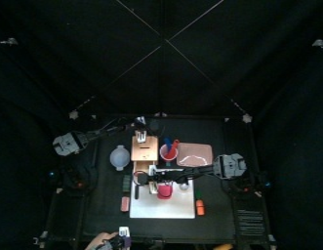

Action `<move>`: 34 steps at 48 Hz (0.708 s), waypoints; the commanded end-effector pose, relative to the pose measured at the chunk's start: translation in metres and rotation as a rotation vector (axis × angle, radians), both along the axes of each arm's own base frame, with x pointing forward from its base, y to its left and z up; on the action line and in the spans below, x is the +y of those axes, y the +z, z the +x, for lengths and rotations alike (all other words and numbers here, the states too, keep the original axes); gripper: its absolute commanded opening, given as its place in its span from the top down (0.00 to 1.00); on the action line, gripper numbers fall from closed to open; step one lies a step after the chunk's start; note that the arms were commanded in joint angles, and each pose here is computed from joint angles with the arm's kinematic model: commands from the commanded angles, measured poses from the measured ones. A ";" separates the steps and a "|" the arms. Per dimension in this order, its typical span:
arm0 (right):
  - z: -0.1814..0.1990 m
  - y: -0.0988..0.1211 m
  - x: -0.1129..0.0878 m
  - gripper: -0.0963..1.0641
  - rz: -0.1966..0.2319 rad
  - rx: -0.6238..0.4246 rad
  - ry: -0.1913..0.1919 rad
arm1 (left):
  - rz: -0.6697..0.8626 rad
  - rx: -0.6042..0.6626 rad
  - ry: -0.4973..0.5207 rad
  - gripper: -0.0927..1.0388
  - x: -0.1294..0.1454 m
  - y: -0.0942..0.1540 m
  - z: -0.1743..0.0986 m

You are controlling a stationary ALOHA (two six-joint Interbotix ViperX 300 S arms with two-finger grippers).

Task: Get the cutter from the drawer then cut the dough then place the extra dough in the bowl
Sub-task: Shut the drawer

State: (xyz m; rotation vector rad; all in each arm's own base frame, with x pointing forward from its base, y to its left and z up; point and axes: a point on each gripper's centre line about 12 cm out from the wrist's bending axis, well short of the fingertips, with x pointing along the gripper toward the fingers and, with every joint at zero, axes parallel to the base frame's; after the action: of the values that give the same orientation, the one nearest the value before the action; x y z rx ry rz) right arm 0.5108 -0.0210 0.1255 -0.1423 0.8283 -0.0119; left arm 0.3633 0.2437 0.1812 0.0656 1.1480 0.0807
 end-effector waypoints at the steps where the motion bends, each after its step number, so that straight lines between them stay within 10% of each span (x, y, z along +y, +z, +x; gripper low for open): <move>1: 0.005 0.024 -0.019 0.72 -0.023 -0.047 -0.025 | 0.011 -0.015 -0.002 0.62 0.001 0.007 0.002; 34: 0.007 0.037 -0.056 0.72 -0.098 -0.052 -0.055 | 0.017 -0.020 0.008 0.62 0.001 0.003 0.000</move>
State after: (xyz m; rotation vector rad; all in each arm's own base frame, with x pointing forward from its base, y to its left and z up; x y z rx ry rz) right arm 0.5120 -0.0722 0.1344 -0.2121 0.8447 -0.0909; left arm 0.3602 0.2428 0.1747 0.0601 1.1563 0.0833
